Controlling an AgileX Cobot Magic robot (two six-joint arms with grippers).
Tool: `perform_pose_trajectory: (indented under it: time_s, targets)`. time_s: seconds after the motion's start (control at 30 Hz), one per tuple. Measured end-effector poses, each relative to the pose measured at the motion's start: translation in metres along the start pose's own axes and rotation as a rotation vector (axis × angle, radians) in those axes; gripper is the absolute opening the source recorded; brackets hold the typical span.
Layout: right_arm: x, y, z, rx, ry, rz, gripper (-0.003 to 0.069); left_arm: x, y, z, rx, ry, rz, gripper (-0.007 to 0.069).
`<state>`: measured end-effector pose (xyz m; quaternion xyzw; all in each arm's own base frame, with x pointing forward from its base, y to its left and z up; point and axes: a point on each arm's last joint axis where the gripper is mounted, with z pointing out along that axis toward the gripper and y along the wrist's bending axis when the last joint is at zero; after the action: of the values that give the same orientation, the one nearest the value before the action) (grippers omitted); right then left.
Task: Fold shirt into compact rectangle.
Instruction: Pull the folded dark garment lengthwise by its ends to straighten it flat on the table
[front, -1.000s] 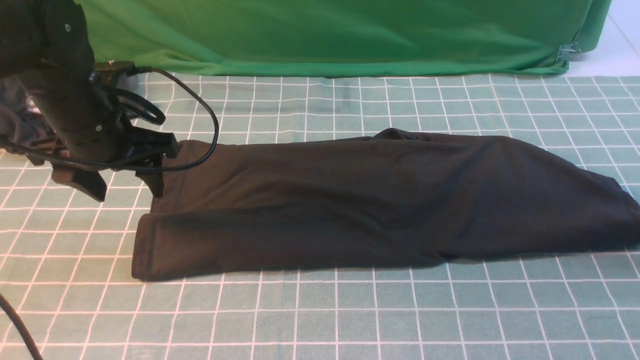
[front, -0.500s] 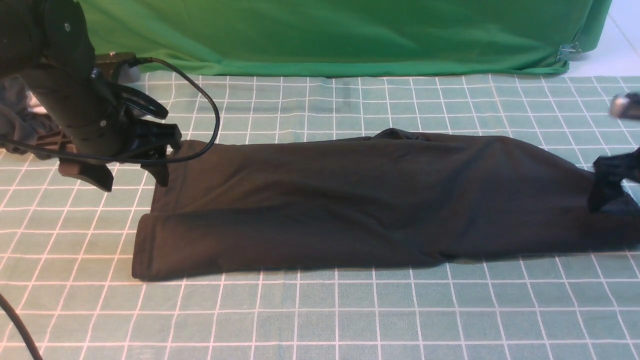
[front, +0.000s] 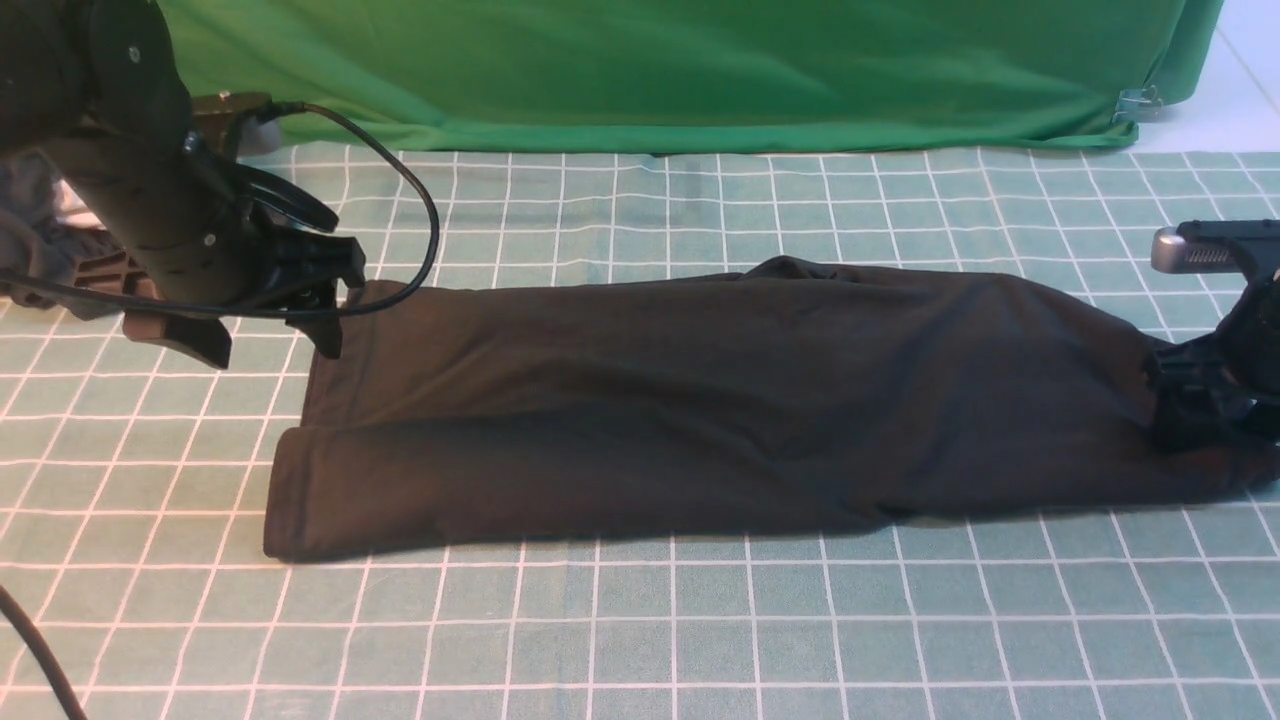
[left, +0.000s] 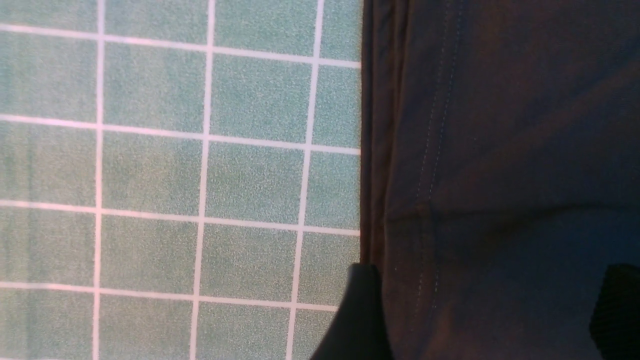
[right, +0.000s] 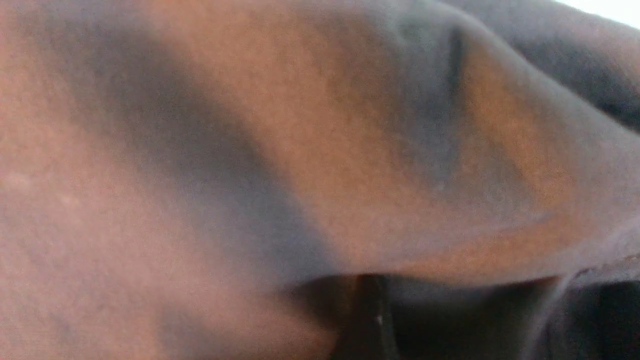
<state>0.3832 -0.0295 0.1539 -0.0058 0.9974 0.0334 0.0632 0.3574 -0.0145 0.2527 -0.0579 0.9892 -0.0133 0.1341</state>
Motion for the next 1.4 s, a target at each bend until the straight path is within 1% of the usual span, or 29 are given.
perform_pose_trajectory:
  time_s: [0.1, 0.2, 0.27, 0.4, 0.53, 0.77, 1.03, 1.13, 1.17, 1.23, 1.27, 1.33, 1.37, 1.4]
  targets:
    - [-0.004, -0.001, -0.003, -0.001, 0.002, 0.001, 0.0557, 0.0, 0.0, 0.0, 0.0, -0.001, 0.0, 0.0542]
    - [-0.014, -0.003, -0.02, -0.002, 0.026, -0.007, 0.0587, 0.0, 0.0, 0.0, 0.0, -0.002, -0.002, 0.0542]
    - [-0.02, -0.005, -0.033, -0.005, 0.037, -0.006, 0.0589, 0.0, -0.001, 0.0, 0.01, -0.001, -0.01, 0.0542]
    - [-0.021, -0.01, -0.042, -0.006, 0.054, 0.004, 0.0589, 0.0, -0.002, 0.0, 0.027, 0.002, -0.022, 0.0542]
    - [-0.016, -0.012, -0.034, -0.005, 0.079, -0.001, 0.0589, 0.0, -0.003, 0.0, 0.036, 0.003, -0.027, 0.0542]
    - [-0.011, -0.014, -0.004, -0.014, 0.124, -0.083, 0.0589, -0.001, -0.004, 0.0, 0.043, -0.006, -0.031, 0.0542]
    - [-0.013, -0.014, 0.006, -0.037, 0.14, -0.073, 0.0584, -0.001, -0.004, 0.0, 0.044, -0.006, -0.033, 0.0542]
    - [-0.013, -0.013, 0.006, -0.05, 0.14, -0.077, 0.0519, -0.001, -0.004, 0.0, 0.044, -0.006, -0.036, 0.0542]
    - [-0.013, -0.012, 0.007, -0.059, 0.139, -0.082, 0.0477, -0.001, -0.004, 0.0, 0.044, -0.006, -0.036, 0.0542]
    - [-0.014, -0.011, 0.007, -0.072, 0.137, -0.077, 0.0367, -0.001, -0.004, 0.0, 0.045, -0.006, -0.037, 0.0542]
    - [-0.014, -0.01, 0.006, -0.079, 0.135, -0.074, 0.0328, -0.001, -0.004, 0.0, 0.046, -0.005, -0.037, 0.0542]
    - [-0.014, -0.008, 0.006, -0.1, 0.139, -0.082, 0.0157, 0.0, -0.004, 0.0, 0.047, 0.001, -0.039, 0.0537]
    - [-0.014, -0.007, 0.006, -0.106, 0.143, -0.088, 0.0108, 0.0, -0.004, 0.0, 0.048, 0.003, -0.039, 0.0529]
    - [-0.015, -0.007, 0.005, -0.106, 0.144, -0.088, 0.0108, 0.0, -0.004, 0.0, 0.048, 0.004, -0.039, 0.0527]
